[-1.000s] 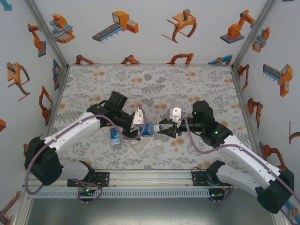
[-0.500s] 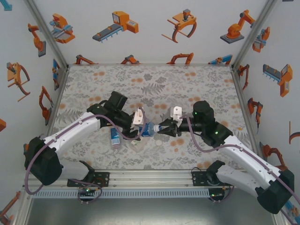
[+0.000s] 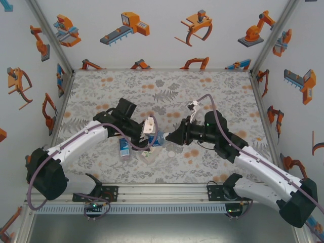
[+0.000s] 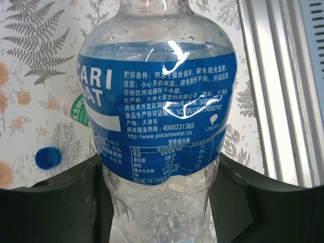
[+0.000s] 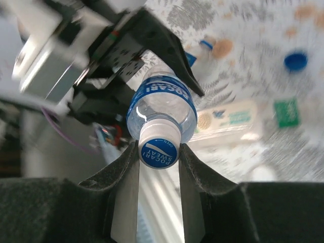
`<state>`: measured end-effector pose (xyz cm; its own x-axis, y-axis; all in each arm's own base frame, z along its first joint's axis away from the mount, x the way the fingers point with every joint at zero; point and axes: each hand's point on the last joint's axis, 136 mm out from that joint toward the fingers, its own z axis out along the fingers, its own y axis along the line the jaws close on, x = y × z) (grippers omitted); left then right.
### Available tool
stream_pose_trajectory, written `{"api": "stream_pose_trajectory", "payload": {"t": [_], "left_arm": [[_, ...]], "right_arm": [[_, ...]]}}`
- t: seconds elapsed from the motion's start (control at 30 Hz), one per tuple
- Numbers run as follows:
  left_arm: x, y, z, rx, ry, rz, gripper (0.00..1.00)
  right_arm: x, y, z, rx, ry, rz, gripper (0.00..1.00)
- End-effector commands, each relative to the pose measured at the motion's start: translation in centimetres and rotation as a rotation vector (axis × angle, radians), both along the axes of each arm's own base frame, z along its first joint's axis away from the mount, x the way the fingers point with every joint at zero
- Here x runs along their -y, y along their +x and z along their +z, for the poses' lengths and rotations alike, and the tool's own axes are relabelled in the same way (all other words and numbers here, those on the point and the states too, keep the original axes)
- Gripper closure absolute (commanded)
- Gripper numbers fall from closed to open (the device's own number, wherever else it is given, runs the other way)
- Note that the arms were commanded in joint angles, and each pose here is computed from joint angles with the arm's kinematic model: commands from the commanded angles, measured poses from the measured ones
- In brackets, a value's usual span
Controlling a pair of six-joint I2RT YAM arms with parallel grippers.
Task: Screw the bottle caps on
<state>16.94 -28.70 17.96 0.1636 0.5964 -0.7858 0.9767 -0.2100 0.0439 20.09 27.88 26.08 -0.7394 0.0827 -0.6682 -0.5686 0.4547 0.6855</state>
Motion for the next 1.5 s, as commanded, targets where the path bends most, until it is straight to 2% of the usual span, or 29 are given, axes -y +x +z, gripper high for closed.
{"api": "stream_pose_trajectory", "payload": {"t": [0.0, 0.1, 0.23, 0.27, 0.4, 0.47, 0.57, 0.7, 0.93, 1.03, 1.23, 1.47], "left_arm": [[0.9, -1.1, 2.0, 0.019, -0.076, -0.077, 1.0], [0.9, -1.1, 2.1, 0.018, -0.076, -0.076, 1.0], [0.9, -1.2, 2.1, 0.021, -0.077, -0.078, 1.0], [1.0, -1.2, 2.2, 0.023, -0.078, -0.077, 1.0], [0.9, -1.2, 2.2, 0.025, -0.076, -0.075, 1.0], [0.9, -1.1, 2.3, 0.029, -0.078, -0.073, 1.0], [0.8, -1.2, 2.4, 0.03, -0.08, -0.073, 1.0], [0.8, -1.3, 2.6, 0.037, -0.081, -0.072, 1.0], [0.7, -1.5, 2.7, 0.04, -0.084, -0.075, 1.0], [0.7, -1.5, 2.9, 0.045, -0.086, -0.075, 1.0], [0.6, -1.6, 2.9, 0.044, -0.084, -0.075, 1.0], [0.7, -1.8, 2.9, 0.044, -0.084, -0.081, 1.0]], "right_arm": [[2.0, 3.1, -2.3, -0.479, 0.088, -0.402, 1.0], [1.3, 3.0, -1.7, -0.558, 0.159, -0.454, 1.0], [0.8, 3.0, -1.0, -0.524, 0.071, -0.419, 1.0], [0.9, 3.0, -0.9, -0.508, 0.058, -0.414, 0.96], [1.1, 2.8, 0.9, -0.298, 0.005, -0.33, 0.65], [0.3, 1.9, 2.9, -0.112, 0.0, -0.195, 0.54], [0.4, 0.8, 4.7, 0.109, -0.057, -0.086, 0.5], [1.3, 0.2, 6.3, 0.38, -0.136, -0.021, 0.4], [-0.4, -4.7, 7.2, 0.852, -0.17, 0.367, 0.41], [-0.7, -6.0, 6.6, 0.973, -0.173, 0.473, 0.42], [-1.1, -5.5, 5.7, 1.048, -0.184, 0.467, 0.46], [-1.5, -5.8, 4.8, 1.031, -0.166, 0.501, 0.51]]}}
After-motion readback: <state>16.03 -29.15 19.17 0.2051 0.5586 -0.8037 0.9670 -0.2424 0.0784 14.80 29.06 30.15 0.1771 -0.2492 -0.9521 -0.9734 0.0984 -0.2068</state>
